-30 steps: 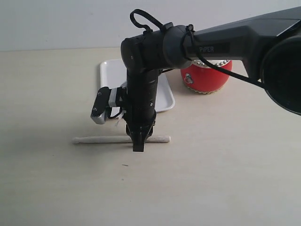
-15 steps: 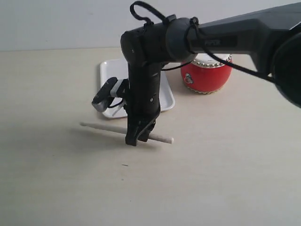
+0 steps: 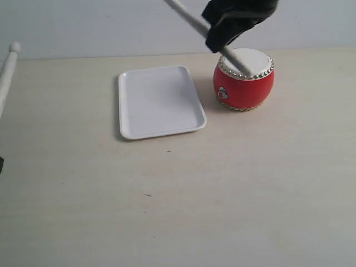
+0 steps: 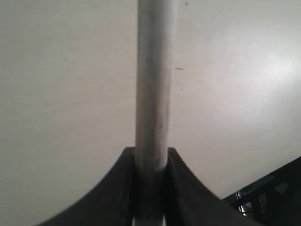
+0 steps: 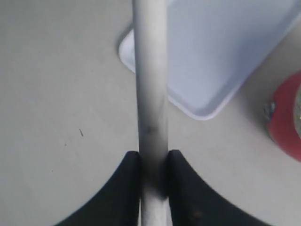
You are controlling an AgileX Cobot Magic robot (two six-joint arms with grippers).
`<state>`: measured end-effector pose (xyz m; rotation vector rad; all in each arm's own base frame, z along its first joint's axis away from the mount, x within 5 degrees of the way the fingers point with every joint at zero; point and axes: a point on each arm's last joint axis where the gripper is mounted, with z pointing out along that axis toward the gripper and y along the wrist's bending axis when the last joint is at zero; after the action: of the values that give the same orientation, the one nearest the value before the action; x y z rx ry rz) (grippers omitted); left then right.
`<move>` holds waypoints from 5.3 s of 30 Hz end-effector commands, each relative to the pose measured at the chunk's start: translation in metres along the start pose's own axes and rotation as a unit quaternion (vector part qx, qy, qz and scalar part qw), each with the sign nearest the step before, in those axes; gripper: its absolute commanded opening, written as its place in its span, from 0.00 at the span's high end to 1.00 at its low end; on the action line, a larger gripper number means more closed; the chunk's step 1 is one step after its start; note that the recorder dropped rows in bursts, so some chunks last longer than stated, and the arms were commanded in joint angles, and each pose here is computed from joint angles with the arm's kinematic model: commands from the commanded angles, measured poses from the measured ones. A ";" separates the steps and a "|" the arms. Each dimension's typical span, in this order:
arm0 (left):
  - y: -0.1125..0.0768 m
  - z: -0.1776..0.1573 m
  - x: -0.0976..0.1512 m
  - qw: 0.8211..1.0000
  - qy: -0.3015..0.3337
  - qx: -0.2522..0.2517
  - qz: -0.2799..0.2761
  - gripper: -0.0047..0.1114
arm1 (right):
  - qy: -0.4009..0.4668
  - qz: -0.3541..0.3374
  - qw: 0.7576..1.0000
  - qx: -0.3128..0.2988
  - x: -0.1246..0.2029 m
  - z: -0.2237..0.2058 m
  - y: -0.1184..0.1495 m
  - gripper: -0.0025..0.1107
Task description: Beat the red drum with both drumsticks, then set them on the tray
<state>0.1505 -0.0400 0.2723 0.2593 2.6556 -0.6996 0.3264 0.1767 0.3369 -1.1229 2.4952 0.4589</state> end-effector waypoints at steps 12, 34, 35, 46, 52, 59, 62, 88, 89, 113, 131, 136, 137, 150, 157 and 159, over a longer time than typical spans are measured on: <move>-0.081 0.081 -0.100 0.979 0.073 0.010 0.191 0.96 | 0.009 0.195 0.981 -0.013 0.099 -0.004 -0.054 0.98; -0.120 0.231 -0.188 0.939 0.197 0.001 0.281 0.96 | 0.020 0.410 0.909 -0.068 0.155 0.058 -0.112 0.98; -0.123 0.235 -0.187 0.938 0.200 0.000 0.284 0.96 | 0.027 0.413 0.907 -0.081 0.156 0.061 -0.111 0.98; -0.146 0.235 -0.200 0.942 0.158 -0.024 0.295 0.96 | -0.032 0.401 0.909 -0.114 0.136 0.042 -0.106 0.98; -0.154 0.226 -0.210 0.945 0.132 -0.020 0.297 0.96 | -0.068 0.402 0.910 -0.077 0.127 0.042 -0.120 0.98; -0.151 0.241 -0.212 0.949 0.118 -0.022 0.291 0.96 | 0.029 0.454 0.878 -0.150 0.149 0.098 -0.131 0.98; -0.139 0.272 -0.203 0.949 0.150 -0.021 0.278 0.96 | 0.007 0.456 0.875 -0.162 0.141 0.087 -0.126 0.98; -0.146 0.282 -0.202 0.948 0.180 0.002 0.262 0.96 | 0.019 0.408 0.897 -0.169 0.123 0.095 -0.102 0.98; -0.143 0.295 -0.197 0.948 0.194 0.007 0.253 0.96 | 0.001 0.397 0.903 -0.162 0.118 0.081 -0.098 0.98; -0.171 0.264 -0.211 0.955 0.152 0.038 0.253 0.96 | 0.056 0.424 0.889 -0.163 0.146 0.152 -0.122 0.98; -0.155 0.298 -0.201 0.963 0.189 0.033 0.192 0.96 | -0.052 0.370 0.920 -0.118 0.112 0.080 -0.108 0.98; -0.184 0.237 -0.216 0.967 0.130 0.050 0.212 0.96 | -0.027 0.418 0.875 -0.242 0.108 0.160 -0.142 0.98; -0.185 0.235 -0.217 0.968 0.127 0.050 0.213 0.96 | -0.019 0.408 0.873 -0.267 0.104 0.158 -0.141 0.98; -0.138 0.358 -0.169 0.952 0.256 0.065 0.153 0.96 | 0.006 0.310 0.948 -0.077 0.090 0.021 -0.104 0.98; -0.157 0.306 -0.195 0.961 0.199 0.037 0.188 0.96 | 0.002 0.351 0.929 -0.119 0.093 0.079 -0.129 0.98; -0.164 0.285 -0.204 0.965 0.176 0.031 0.194 0.96 | -0.003 0.367 0.915 -0.167 0.096 0.109 -0.136 0.98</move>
<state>0.3839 -0.3447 0.1570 0.9956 2.8521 -0.6739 0.3797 0.0687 0.2086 -0.2474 2.8634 0.9681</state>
